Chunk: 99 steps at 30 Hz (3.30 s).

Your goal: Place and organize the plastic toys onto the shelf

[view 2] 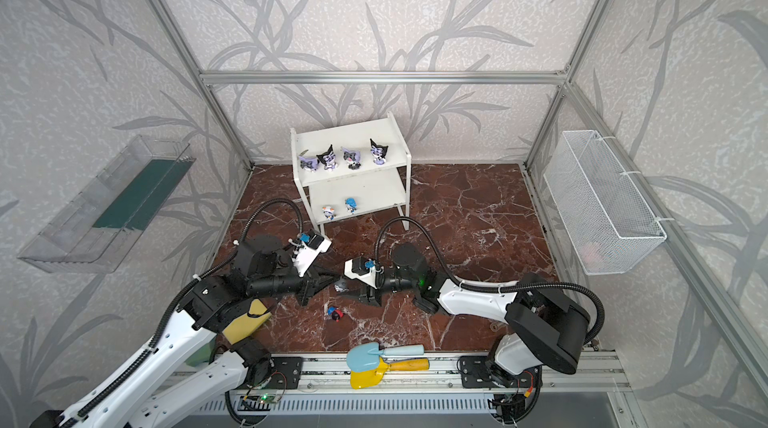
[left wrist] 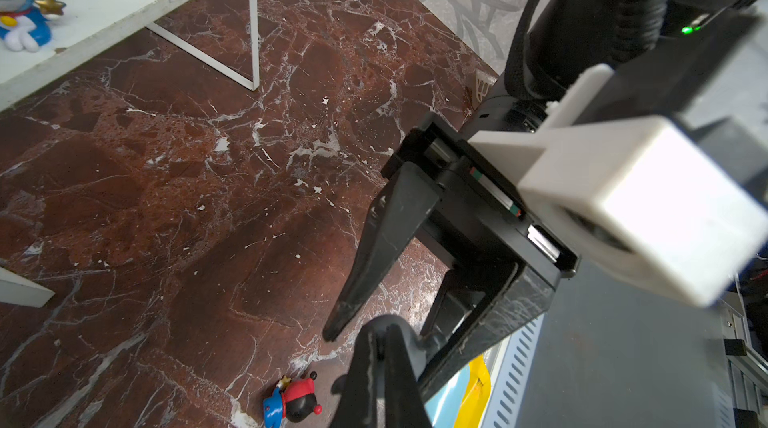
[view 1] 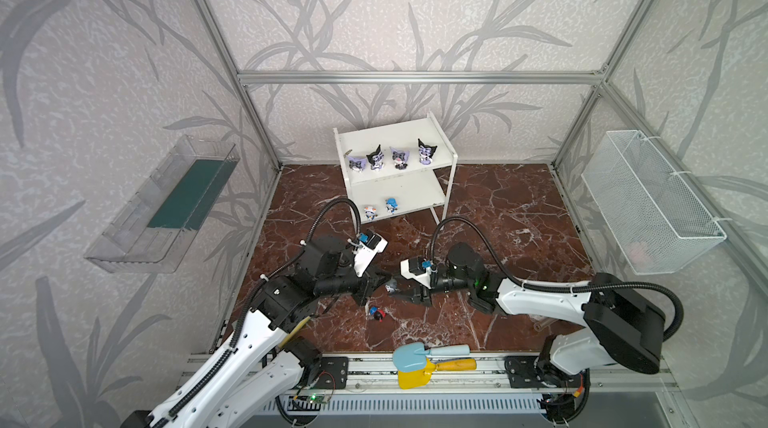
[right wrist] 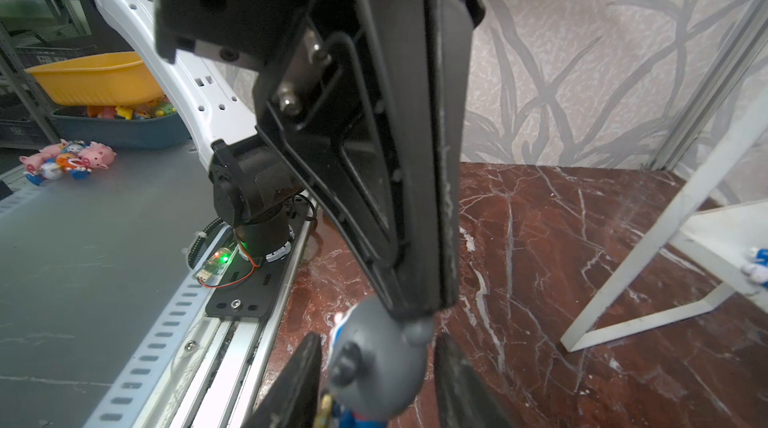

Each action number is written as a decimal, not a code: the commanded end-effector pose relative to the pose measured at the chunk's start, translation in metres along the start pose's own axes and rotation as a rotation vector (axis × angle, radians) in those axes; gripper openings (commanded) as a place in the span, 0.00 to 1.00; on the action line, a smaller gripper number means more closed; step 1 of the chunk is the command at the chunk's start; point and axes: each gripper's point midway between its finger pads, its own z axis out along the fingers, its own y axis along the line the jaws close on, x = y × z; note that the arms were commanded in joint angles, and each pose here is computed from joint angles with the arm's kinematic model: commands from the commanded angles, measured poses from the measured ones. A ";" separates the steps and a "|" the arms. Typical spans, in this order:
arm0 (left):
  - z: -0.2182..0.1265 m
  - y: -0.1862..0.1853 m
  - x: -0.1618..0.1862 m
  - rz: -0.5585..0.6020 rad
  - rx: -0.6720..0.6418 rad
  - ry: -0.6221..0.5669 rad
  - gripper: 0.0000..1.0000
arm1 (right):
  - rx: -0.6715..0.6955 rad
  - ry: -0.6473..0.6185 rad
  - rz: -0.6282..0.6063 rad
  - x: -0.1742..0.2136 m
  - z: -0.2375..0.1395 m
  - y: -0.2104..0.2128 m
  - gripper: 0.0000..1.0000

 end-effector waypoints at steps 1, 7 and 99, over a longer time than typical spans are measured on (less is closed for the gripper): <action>-0.006 -0.006 -0.012 0.036 0.008 -0.037 0.00 | 0.038 -0.067 -0.058 -0.029 -0.001 -0.005 0.52; -0.008 -0.002 -0.012 0.031 -0.019 -0.042 0.00 | 0.099 -0.053 -0.106 -0.031 0.004 -0.008 0.54; -0.037 0.038 -0.026 0.055 -0.318 -0.133 0.99 | 0.554 0.012 -0.041 -0.028 -0.020 -0.104 0.27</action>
